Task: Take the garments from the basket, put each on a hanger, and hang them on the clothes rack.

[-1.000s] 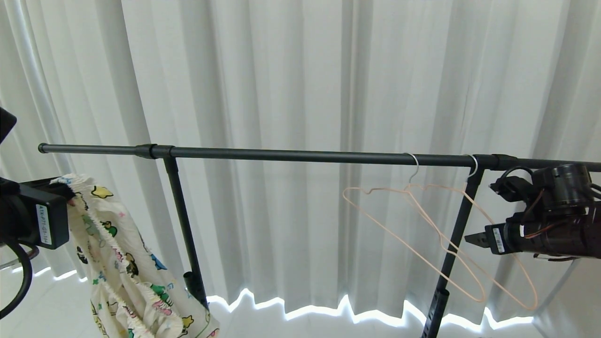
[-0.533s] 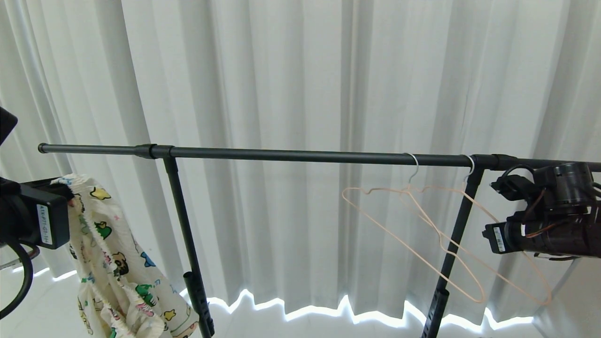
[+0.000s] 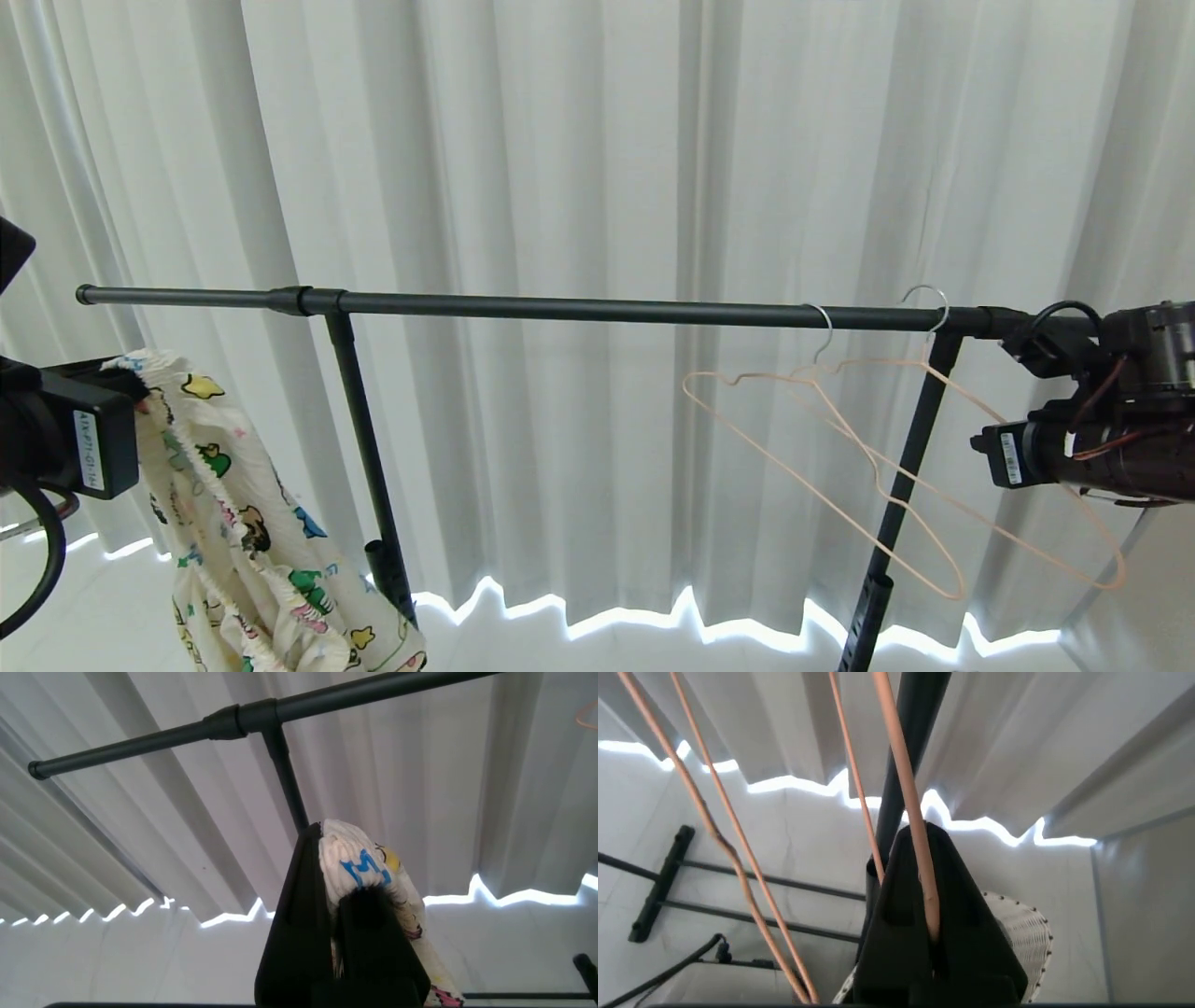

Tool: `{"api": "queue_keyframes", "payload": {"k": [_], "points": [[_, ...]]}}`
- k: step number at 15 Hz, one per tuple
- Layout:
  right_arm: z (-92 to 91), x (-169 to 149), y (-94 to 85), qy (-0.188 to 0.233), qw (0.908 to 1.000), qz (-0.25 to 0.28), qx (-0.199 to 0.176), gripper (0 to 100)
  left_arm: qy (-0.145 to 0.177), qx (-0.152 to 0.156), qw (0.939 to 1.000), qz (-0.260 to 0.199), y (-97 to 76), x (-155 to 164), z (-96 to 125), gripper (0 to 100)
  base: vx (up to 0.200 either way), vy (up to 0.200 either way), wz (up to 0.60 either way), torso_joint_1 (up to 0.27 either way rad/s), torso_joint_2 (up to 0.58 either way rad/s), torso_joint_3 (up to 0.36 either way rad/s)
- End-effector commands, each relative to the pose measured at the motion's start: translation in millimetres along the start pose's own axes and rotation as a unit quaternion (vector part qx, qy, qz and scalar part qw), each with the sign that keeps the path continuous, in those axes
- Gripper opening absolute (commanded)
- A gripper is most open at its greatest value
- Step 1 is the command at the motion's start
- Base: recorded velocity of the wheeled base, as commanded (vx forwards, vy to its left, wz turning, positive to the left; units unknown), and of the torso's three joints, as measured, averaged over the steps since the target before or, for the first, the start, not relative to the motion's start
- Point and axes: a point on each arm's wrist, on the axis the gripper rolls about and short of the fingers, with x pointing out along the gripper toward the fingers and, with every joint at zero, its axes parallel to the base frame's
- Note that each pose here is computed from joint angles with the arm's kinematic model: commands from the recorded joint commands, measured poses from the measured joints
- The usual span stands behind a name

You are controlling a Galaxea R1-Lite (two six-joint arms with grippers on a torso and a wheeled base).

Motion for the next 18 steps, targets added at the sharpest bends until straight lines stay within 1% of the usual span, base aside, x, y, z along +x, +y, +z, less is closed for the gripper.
{"api": "queue_keyframes", "payload": {"k": [1, 3, 5, 8, 9, 10, 11, 15, 18], "points": [[5.2, -13, 0.7, -0.023, 0.9997, 0.001, 0.004, 0, -0.001, 0.001, 1.0, 0.0, 0.0, -1, 0, 0, 0.0, 0.0, 0.0, 0.0, 0.0, 0.0], [8.8, -27, 2.8, -0.044, 0.999, 0.005, 0.011, 0, -0.002, 0.0, 1.0, 0.001, 0.1, -1, 0, 0, 0.0, 0.0, 0.0, 0.0, 0.0, 0.0], [8.3, -39, 2.7, -0.058, 0.9982, 0.004, 0.012, 0, -0.002, 0.001, 1.0, 0.001, 0.1, -1, 0, 0, 0.0, 0.0, 0.0, 0.0, 0.0, 0.0], [-9.0, -57, 2.3, -0.057, 0.9983, 0.0, 0.012, 0, 0.0, 0.004, 1.0, 0.001, 0.1, 0, 0, 0, 0.0, 0.0, 0.0, 0.0, 0.0, 0.0], [-19.5, -64, 2.4, -0.052, 0.9986, -0.001, 0.012, 0, 0.001, 0.006, 1.0, 0.0, -0.2, 1, 0, 0, 0.0, 0.0, 0.0, 0.0, 0.0, 0.0], [-25.4, -68, 2.3, -0.048, 0.9988, -0.004, 0.011, 0, 0.001, 0.008, 1.0, 0.0, -0.3, 1, 0, 0, -0.2, 0.0, 0.0, 0.007, 0.0, 0.002], [-27.5, -71, 2.1, -0.044, 0.9989, -0.008, 0.011, 0, 0.001, 0.008, 1.0, 0.0, -0.3, 1, 0, 0, -0.2, 0.0, 0.0, 0.012, 0.0, 0.007], [-32.6, -75, 1.5, -0.036, 0.9991, -0.017, 0.013, 0, -0.004, 0.007, 1.0, 0.001, 0.5, -2, 1, 0, -0.2, 0.0, 0.0, -0.006, 0.0, 0.002], [-34.2, -78, 1.2, -0.039, 0.9989, -0.023, 0.013, 0, -0.007, 0.006, 1.0, 0.002, 1.0, -1, 3, 0, -0.2, 0.0, 0.0, 0.006, 0.0, 0.002]]}}
